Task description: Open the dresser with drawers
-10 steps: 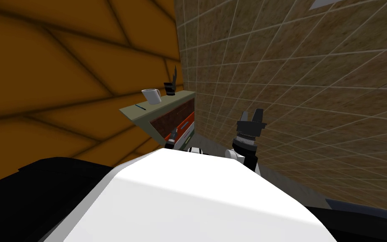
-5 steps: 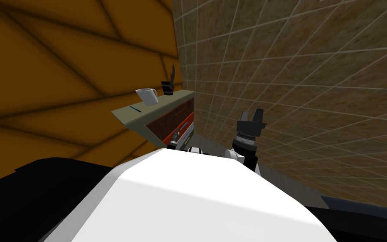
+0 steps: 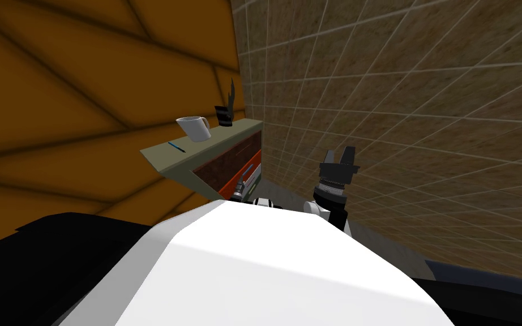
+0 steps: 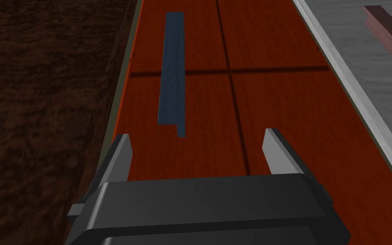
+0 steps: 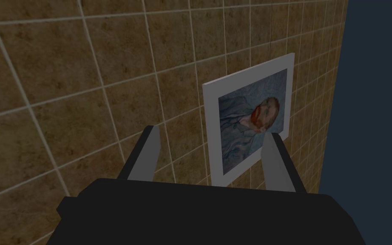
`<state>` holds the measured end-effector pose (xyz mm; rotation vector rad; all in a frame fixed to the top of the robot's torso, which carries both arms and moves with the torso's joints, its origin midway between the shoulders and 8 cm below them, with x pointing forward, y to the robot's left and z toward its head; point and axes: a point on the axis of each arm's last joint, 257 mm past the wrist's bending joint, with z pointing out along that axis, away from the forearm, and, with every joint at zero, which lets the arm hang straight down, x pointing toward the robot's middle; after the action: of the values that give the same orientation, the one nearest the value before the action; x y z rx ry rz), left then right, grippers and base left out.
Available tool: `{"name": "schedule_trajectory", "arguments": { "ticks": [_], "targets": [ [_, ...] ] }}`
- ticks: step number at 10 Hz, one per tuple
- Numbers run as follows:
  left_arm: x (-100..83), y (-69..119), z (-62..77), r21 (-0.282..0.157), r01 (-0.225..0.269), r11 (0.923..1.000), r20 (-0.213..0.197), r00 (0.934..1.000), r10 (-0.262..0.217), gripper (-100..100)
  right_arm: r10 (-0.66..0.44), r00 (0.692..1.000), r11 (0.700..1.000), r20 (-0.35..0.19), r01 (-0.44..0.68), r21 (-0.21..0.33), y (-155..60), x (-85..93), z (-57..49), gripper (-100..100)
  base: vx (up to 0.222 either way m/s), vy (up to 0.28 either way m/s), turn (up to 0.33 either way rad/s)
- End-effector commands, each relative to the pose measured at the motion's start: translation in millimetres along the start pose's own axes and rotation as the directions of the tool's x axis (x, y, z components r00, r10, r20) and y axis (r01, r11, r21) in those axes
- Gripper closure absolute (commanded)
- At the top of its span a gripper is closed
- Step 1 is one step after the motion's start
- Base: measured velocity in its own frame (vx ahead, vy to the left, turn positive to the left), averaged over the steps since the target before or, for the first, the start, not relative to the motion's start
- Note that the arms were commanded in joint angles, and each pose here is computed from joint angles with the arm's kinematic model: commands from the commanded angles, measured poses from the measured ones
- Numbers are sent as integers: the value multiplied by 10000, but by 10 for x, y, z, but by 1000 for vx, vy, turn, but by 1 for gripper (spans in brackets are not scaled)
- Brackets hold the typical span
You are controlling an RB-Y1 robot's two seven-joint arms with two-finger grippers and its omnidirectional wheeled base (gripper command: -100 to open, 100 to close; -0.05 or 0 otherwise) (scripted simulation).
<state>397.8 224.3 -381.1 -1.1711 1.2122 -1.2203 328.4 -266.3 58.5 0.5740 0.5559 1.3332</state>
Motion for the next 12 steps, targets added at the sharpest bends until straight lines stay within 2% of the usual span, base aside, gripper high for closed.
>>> {"name": "schedule_trajectory", "arguments": {
  "ticks": [1,2,3,7,8,9,12],
  "targets": [
    [5,-37,96,4,25,10000,1,10000,-25,-100,0,10000,10000,0,0,-1,0,0,0,0,34,-14,17],
    [20,-28,44,31,24,10000,2,10000,-24,-100,0,10000,10000,0,0,0,0,0,0,0,18,-12,7],
    [22,-28,51,14,22,10000,1,10000,-22,100,0,10000,10000,0,0,-1,0,0,0,0,0,0,0],
    [137,-80,108,34,20,10000,-61,10000,-20,100,5,10000,10000,2,-5,-3,1,1,1,0,-81,-157,15],
    [120,-65,93,39,26,10000,-53,10000,-26,100,5,10000,10000,2,-5,-3,1,1,1,0,-43,-79,5],
    [28,-58,82,24,-238,9997,-121,9996,238,-100,2,10000,10000,1,-2,-2,0,0,0,0,-10,-18,-4],
    [-194,-66,56,53,-821,9966,-271,9962,823,-100,-2,10000,10000,-1,2,0,0,0,0,0,10,23,-2]
  ]
}}
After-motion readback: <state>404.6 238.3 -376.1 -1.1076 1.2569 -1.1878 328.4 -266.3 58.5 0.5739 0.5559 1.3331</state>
